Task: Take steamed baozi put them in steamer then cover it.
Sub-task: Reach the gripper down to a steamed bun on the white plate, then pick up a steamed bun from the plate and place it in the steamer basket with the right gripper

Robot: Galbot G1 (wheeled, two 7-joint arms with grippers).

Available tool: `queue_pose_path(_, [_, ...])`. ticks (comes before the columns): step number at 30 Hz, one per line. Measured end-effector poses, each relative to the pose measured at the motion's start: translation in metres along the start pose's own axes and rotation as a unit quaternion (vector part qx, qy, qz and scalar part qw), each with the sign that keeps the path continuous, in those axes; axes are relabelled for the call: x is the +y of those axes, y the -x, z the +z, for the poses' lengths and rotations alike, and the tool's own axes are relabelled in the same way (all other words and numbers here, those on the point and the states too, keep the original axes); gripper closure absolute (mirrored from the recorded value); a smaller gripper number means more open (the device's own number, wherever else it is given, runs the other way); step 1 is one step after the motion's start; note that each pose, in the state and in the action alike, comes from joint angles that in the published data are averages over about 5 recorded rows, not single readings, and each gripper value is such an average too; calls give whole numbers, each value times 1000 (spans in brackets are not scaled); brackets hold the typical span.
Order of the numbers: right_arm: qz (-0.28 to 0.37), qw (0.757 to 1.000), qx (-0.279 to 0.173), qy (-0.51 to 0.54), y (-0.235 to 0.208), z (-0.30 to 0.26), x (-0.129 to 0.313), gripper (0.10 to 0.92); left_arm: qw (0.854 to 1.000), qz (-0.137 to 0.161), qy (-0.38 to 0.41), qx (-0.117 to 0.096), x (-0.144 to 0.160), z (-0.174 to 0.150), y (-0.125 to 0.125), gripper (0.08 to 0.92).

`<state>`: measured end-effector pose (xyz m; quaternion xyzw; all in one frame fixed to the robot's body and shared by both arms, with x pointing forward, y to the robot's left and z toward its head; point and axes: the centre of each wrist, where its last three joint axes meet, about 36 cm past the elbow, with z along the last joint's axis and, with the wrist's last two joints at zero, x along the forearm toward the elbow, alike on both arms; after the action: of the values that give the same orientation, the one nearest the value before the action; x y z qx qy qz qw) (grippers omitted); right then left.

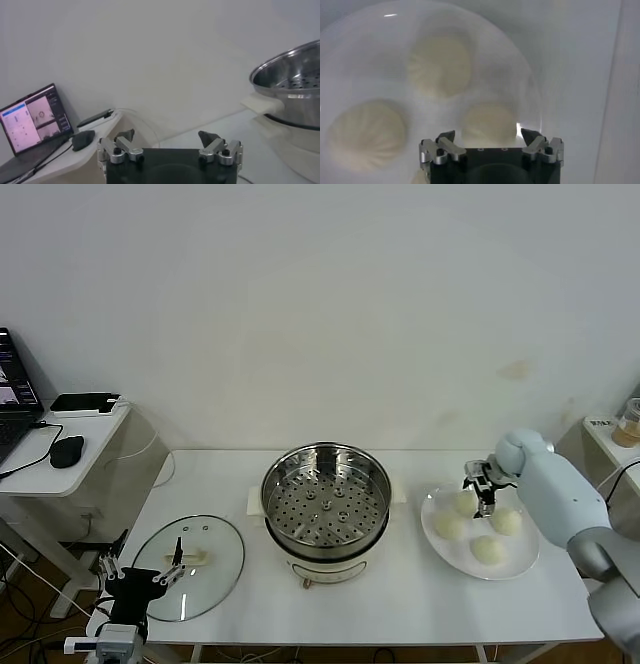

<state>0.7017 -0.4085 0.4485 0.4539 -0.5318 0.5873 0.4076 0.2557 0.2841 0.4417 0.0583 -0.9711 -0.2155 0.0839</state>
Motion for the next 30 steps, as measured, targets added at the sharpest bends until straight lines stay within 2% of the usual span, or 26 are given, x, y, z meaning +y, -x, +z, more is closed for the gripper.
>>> queue_pose_path(9, [-3,1000,3,1,0,2,1,464,1000,0,1,-1,0,0,0,177])
queue_pose_path(19, [13,1000,-2,-5,-37,7,-5,462,1000,4,1,-3,-1,-1,0,177])
queue_pose_path(30, [60,997,-34,-41,-133,2,-14,460,1000,13,-2,-10,-5,-5,0,177])
